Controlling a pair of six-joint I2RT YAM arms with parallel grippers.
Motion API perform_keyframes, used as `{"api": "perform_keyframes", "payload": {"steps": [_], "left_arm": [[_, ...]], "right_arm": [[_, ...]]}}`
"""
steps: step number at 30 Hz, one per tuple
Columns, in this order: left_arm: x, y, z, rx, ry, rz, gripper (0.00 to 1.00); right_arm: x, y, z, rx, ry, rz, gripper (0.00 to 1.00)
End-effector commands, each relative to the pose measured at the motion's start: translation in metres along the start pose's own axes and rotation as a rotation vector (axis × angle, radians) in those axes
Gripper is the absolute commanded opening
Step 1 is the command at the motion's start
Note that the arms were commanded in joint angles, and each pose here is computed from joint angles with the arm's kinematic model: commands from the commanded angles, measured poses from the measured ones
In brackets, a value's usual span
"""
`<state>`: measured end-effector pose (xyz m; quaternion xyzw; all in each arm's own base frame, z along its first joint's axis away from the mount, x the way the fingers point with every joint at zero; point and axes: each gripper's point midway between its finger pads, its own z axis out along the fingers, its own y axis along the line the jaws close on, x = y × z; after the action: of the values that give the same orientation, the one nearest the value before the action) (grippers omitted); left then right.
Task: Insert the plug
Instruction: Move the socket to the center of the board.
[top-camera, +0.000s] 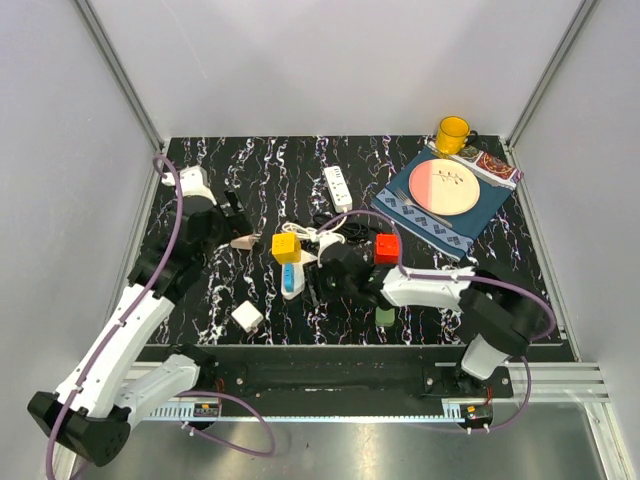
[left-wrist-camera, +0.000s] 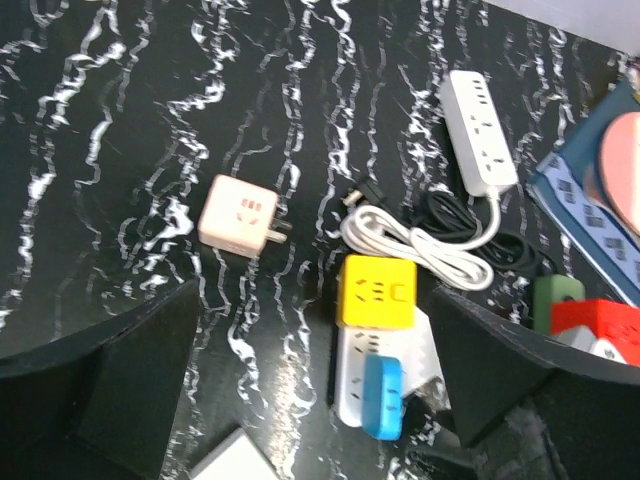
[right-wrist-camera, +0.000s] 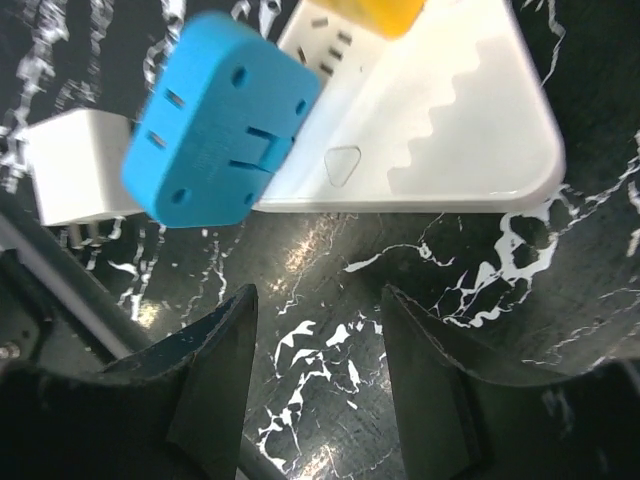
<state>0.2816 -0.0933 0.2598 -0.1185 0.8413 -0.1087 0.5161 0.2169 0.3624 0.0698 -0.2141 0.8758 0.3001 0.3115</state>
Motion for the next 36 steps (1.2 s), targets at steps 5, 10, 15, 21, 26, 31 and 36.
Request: {"api": "perform_keyframes", "payload": {"steps": [5,10,15,21,26,31,36], "left_arm": [[-0.039,0.034,-0.001,-0.085,-0.221,0.096,0.99],[-0.031,0.058,-0.005,-0.195,-0.255,0.142,0.99],[-0.032,0.068,-0.013,-0.252,-0.29,0.163,0.99],[-0.032,0.066,-0.015,-0.254,-0.301,0.176,0.99],[-0.03,0.06,-0.015,-0.228,-0.296,0.187,0.99],[-0.028,0.059,-0.013,-0.225,-0.291,0.195,0.99],[-0.027,0.059,-0.013,-0.221,-0.291,0.195,0.99]], "right_arm": [[-0.029,0.003,0.042,0.122,-0.079,-0.019,0.59],[-0.086,-0.027,0.067,0.173,-0.155,0.014,0.59],[-0.159,-0.06,0.09,0.196,-0.239,-0.009,0.59],[-0.216,-0.062,0.078,0.187,-0.272,-0.131,0.62],[-0.229,-0.117,0.045,0.328,-0.303,-0.066,0.64],[-0.234,-0.177,0.031,0.41,-0.266,-0.006,0.84],[-0.231,-0.202,0.045,0.442,-0.211,-0.026,0.88]]}}
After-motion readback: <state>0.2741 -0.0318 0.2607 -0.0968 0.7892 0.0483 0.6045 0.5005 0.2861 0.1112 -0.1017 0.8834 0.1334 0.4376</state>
